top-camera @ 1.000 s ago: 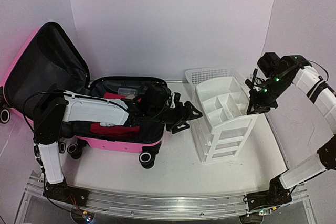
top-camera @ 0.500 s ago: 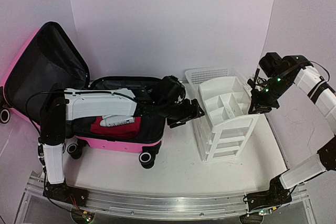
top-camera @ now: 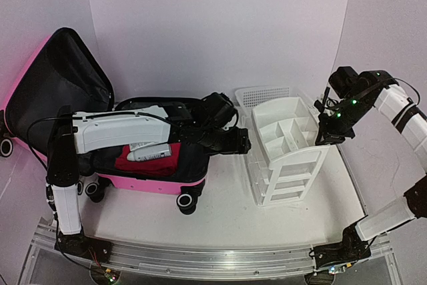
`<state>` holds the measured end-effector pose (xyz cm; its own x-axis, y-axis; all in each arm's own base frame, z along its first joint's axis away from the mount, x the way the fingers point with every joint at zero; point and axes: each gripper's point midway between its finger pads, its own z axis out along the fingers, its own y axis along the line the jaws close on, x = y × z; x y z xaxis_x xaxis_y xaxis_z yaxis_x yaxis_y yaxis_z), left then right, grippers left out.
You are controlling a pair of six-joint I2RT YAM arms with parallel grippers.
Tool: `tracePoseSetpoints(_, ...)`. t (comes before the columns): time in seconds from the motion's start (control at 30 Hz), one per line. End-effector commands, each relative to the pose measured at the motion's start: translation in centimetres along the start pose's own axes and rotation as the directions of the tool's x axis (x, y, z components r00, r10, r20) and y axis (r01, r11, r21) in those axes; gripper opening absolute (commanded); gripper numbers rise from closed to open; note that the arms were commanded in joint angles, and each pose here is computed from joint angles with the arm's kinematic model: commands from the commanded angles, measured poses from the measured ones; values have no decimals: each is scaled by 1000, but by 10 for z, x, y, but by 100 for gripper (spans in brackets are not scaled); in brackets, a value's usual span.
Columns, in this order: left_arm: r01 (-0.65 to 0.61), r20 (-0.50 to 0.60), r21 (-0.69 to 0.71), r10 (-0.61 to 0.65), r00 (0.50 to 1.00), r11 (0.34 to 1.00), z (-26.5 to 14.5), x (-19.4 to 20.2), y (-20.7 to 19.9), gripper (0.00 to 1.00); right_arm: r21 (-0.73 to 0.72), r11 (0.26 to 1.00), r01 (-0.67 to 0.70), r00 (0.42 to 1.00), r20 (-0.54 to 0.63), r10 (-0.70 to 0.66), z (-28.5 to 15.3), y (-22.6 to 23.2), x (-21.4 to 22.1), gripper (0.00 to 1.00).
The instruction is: Open, take out, and arrange the luggage
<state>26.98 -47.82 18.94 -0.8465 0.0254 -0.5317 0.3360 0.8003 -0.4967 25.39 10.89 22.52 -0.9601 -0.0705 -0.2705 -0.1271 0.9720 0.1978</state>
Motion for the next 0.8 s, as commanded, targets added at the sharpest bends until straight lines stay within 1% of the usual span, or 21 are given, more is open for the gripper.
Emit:
tracePoseSetpoints(0.0,-145,-10,-176,145,989,974,-32,-6,34,86,35,999,-19,995,101,16,-20,-7,-7,0)
tracePoseSetpoints(0.1,-183,-6,-217,186,982,959,-44,-11,39,86,43,999,-20,995,102,15,-22,-9,-6,0)
tracePoseSetpoints(0.27,-245,-12,-230,249,968,942,-59,-14,42,86,52,998,-18,994,107,12,-25,-10,-4,0)
tracePoseSetpoints(0.37,-272,-26,-136,271,962,953,-70,-13,23,90,46,999,-13,995,102,9,-25,-9,-3,0)
tracePoseSetpoints(0.47,-273,-20,-4,272,962,962,-78,-16,-7,96,42,999,-10,995,98,6,-24,-8,-2,0)
tracePoseSetpoints(0.57,-254,-25,115,258,966,960,-70,-16,-34,99,35,999,-8,996,90,5,-22,-8,-1,0)
tracePoseSetpoints(0.7,-215,-46,170,226,973,962,-50,-18,-54,100,24,1000,-10,997,78,8,-19,-6,1,0)
tracePoseSetpoints(0.77,-200,-48,160,210,976,967,-36,-19,-56,99,21,1000,-10,997,78,9,-19,-5,2,0)
